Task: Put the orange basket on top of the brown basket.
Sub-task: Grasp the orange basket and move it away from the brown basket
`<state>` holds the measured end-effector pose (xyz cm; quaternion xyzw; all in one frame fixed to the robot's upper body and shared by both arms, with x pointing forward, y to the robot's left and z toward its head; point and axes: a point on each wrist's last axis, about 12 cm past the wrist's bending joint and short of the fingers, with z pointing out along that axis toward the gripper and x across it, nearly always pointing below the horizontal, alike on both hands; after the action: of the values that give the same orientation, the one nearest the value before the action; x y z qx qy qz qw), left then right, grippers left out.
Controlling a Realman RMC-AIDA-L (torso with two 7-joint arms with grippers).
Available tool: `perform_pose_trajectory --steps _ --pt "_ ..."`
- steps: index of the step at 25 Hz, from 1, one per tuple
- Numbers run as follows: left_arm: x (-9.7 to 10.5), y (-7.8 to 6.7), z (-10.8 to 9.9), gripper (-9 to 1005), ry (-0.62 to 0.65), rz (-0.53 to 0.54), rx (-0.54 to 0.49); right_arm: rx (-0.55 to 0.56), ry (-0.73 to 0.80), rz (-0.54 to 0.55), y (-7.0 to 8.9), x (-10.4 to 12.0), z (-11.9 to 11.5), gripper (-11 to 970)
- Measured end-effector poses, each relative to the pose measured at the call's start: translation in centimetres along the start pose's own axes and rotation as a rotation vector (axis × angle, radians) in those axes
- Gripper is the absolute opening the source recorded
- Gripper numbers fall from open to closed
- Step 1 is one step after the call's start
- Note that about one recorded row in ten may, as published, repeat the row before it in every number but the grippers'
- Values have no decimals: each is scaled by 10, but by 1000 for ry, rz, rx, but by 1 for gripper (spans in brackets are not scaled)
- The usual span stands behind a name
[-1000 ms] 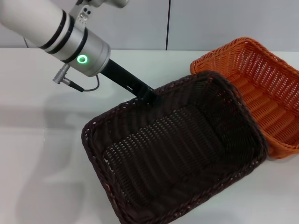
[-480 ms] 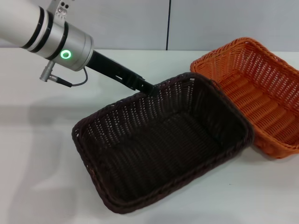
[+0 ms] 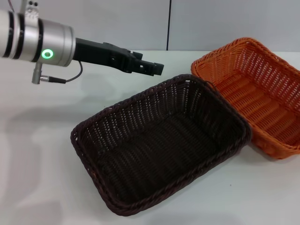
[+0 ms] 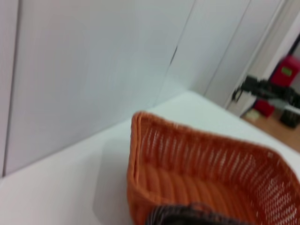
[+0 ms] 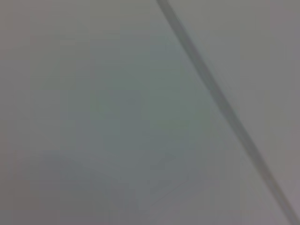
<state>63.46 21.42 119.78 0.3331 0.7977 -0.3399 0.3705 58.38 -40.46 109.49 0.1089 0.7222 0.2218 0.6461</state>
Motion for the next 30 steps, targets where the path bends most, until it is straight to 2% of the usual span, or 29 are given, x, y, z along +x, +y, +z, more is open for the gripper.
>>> perform_pose_trajectory --steps 4,5,6,8,9,10,11,13,14,15,16,18,20,23,30 --pt "9 4 -5 866 -41 -27 -5 -117 154 37 6 -34 -2 676" --pt "13 5 -6 865 -47 -33 -8 -164 237 70 10 -52 -5 676" --pt "13 5 -6 865 -47 -33 -8 -164 237 70 10 -52 -5 676" --pt "19 6 -5 863 -46 -40 -7 -210 330 145 16 -78 -11 675" --pt "19 6 -5 863 -46 -40 -7 -210 330 145 16 -78 -11 675" --pt "21 6 -5 863 -44 -42 -6 -223 408 193 20 -97 -15 674" --pt "25 7 -3 863 -41 -49 -2 -223 408 193 20 -97 -15 674" --pt "29 8 0 863 -43 -50 3 -201 538 219 23 -122 -18 673" --pt "29 8 0 863 -43 -50 3 -201 538 219 23 -122 -18 673" --pt "32 8 2 863 -47 -50 7 -173 635 220 26 -131 -18 673" --pt "33 8 2 863 -48 -51 8 -173 635 220 26 -131 -18 672" --pt "35 8 4 863 -52 -52 15 -133 788 202 33 -137 -16 672" --pt "36 9 5 863 -58 -50 11 -126 824 194 36 -138 -14 671" --pt "37 10 7 863 -61 -52 8 -100 965 169 46 -137 -13 670" --pt "42 11 13 863 -62 -51 10 -82 1059 197 50 -132 -16 668"
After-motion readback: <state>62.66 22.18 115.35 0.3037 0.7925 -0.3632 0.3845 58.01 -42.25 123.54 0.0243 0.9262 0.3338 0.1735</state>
